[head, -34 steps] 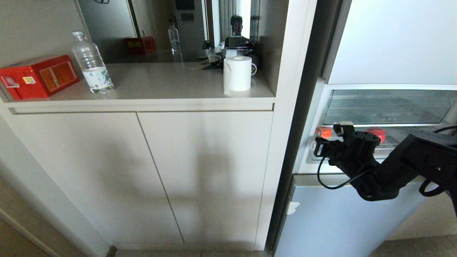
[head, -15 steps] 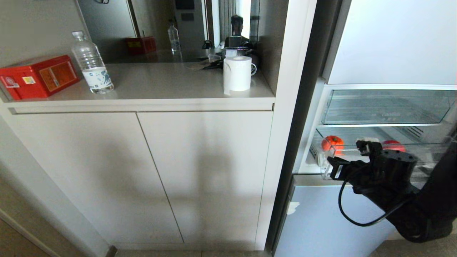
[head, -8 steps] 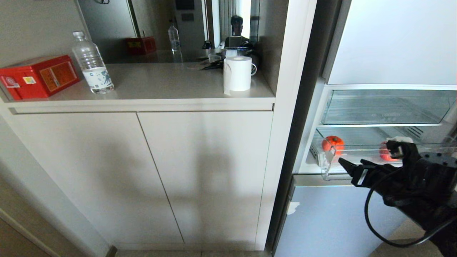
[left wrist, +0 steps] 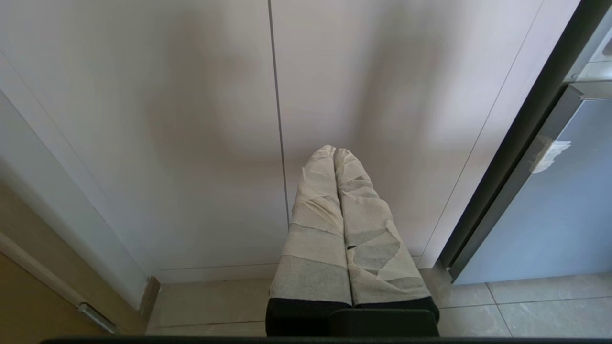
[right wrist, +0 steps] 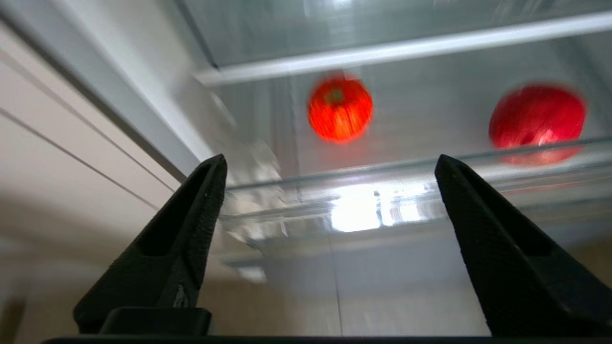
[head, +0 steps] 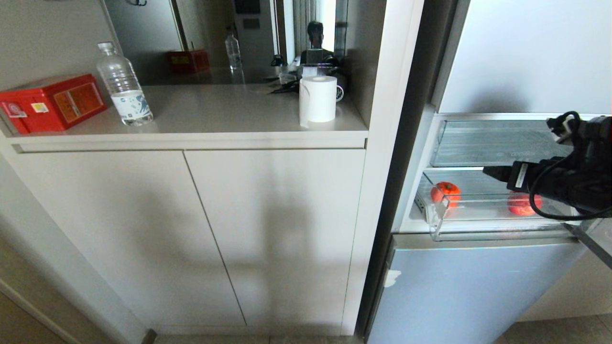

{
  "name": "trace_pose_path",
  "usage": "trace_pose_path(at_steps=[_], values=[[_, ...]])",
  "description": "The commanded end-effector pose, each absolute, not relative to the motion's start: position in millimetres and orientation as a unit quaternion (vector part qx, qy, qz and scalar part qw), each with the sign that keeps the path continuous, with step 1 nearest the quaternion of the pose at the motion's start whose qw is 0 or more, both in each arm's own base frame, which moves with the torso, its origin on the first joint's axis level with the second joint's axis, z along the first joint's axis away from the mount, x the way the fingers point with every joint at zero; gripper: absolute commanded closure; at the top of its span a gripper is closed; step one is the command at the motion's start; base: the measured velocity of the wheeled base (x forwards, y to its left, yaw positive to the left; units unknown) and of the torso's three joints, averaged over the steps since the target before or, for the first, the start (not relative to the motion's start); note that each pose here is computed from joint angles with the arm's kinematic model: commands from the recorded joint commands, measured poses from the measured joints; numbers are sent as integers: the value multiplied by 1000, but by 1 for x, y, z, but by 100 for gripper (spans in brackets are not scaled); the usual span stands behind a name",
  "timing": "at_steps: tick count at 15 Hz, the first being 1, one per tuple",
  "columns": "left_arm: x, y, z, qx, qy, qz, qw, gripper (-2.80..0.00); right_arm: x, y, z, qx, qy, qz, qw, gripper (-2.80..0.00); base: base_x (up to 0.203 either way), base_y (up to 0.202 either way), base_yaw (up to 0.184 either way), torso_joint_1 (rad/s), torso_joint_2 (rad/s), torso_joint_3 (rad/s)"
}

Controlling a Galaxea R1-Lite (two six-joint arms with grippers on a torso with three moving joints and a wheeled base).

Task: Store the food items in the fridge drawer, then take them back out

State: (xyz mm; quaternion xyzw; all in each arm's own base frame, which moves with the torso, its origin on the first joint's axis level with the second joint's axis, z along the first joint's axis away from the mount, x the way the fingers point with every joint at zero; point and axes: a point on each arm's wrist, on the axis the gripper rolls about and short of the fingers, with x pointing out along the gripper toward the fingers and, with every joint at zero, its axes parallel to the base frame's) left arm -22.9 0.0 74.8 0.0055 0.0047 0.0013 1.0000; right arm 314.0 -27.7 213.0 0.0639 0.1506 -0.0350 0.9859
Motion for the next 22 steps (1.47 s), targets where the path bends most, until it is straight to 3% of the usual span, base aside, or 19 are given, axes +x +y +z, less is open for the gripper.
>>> trace_pose_path(at_steps=[1,10,22], values=[[-23,0,75,5,6,2,1000,0,356,-39,187,60,217,-42,973,-280,0,0,0,0,0,0],[-23,0,75,6,6,2,1000,0,419,-55,153,43,239,-22,970,-280,0,0,0,0,0,0],[-23,0,75,5,5,2,1000,0,382,-62,199,61,442,-44,894,-280,0,0,0,0,0,0]])
